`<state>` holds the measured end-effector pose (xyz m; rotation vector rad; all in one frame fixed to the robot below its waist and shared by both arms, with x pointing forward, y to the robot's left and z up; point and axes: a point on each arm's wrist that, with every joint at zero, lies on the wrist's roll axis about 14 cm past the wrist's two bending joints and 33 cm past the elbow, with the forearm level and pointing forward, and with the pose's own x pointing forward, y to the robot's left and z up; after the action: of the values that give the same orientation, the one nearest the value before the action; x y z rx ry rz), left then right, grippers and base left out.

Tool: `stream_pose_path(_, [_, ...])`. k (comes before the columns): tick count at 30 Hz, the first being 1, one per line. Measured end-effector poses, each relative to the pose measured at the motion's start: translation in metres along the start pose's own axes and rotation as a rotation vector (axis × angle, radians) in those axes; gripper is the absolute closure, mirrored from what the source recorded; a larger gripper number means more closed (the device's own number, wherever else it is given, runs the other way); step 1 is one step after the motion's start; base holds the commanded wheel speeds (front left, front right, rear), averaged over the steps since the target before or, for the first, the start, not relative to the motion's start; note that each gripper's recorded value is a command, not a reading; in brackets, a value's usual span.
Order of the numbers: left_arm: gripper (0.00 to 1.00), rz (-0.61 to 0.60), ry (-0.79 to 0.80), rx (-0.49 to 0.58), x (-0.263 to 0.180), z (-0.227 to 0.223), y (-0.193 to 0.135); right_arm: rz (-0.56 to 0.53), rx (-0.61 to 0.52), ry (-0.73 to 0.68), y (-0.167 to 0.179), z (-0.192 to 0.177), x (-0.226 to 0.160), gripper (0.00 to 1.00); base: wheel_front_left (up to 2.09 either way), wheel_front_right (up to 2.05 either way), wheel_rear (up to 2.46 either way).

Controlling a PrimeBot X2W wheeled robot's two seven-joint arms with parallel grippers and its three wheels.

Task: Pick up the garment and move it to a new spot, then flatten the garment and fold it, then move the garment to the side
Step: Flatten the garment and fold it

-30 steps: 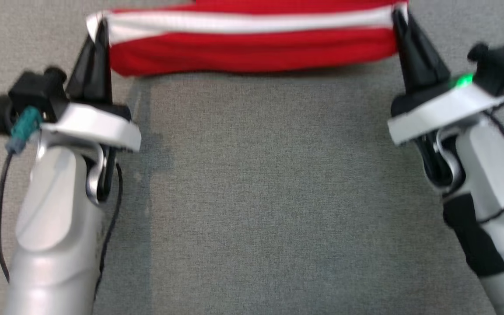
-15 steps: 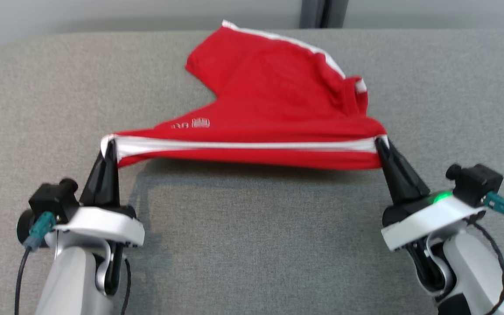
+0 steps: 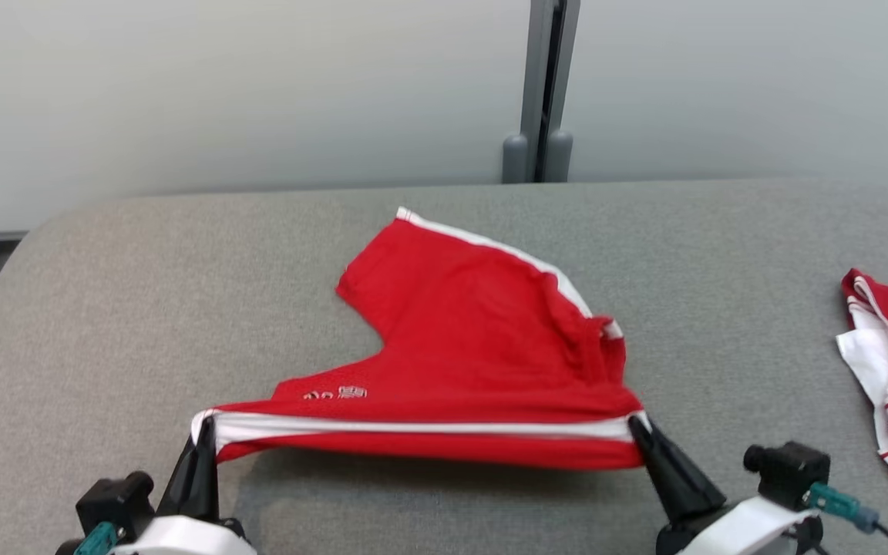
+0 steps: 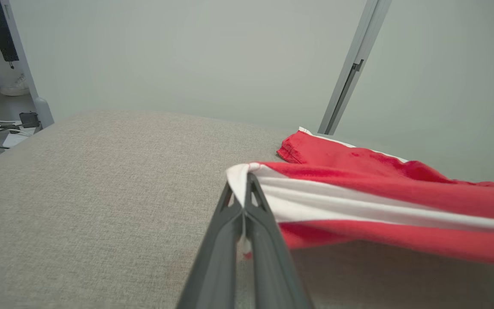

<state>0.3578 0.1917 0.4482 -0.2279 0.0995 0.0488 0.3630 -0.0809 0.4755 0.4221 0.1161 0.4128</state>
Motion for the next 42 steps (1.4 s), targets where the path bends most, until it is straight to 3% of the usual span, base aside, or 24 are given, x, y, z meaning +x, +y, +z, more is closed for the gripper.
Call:
stream_pose_path(12, [1.00,-0.060,0.010,0.033,-0.008,-0.004,-0.015,-0.038,0.046,-0.005,-0.001,-0.007,-0.027,1.00,0.00,0.00,0.00])
stream_pose_path(25, [1.00,-0.274,-0.089,0.222,0.102,0.046,-0.065,-0.124,0.139,-0.073,-0.026,0.009,0.032,1.00,0.00,0.00,0.00])
stream_pose_path(34, [1.00,-0.431,-0.037,0.308,0.177,0.024,-0.110,-0.244,0.151,-0.081,-0.077,0.004,0.064,1.00,0.00,0.00,0.00])
stream_pose_path(42, [1.00,-0.481,0.070,0.356,0.224,-0.022,-0.126,-0.291,0.216,-0.109,-0.102,0.004,0.072,1.00,0.00,0.00,0.00])
